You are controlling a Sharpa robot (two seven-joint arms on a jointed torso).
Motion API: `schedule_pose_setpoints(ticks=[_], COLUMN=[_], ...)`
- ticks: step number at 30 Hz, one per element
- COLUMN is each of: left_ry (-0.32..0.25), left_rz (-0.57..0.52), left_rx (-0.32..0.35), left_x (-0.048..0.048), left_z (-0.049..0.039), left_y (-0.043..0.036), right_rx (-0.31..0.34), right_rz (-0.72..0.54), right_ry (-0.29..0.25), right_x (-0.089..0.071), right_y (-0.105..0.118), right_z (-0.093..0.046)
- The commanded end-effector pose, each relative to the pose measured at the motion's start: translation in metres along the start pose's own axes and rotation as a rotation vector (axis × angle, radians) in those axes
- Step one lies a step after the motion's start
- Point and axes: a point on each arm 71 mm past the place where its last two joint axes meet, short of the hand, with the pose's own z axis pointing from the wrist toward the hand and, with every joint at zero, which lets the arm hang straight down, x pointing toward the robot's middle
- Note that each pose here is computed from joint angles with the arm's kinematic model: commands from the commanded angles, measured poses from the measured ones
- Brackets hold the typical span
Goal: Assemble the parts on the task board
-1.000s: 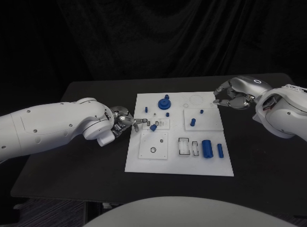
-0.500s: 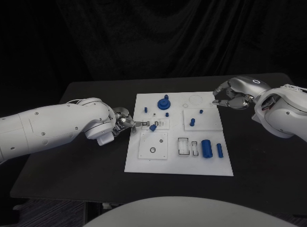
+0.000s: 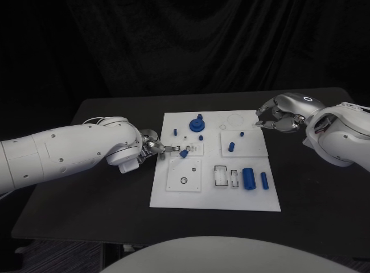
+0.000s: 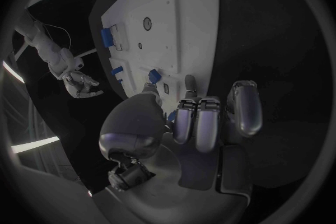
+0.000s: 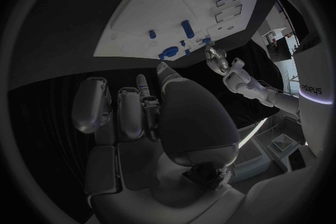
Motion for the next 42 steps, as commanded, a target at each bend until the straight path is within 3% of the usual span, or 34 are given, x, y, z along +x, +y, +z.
schedule_pose_setpoints(ticks=[1, 42], left_ry=[0.036, 0.116], left_rz=[0.032, 0.098], left_rx=[0.005, -0.008], left_x=[0.0039, 0.0120], left_z=[0.0016, 0.0168], left_y=[-0.0018, -0.0184], right_rx=[0.013, 0.019], right_rz=[-0.002, 0.019], right_ry=[0.007, 0.016], right_x=[0.002, 0.003], right_y=[-0.001, 0.000], right_z=[0.000, 0.000])
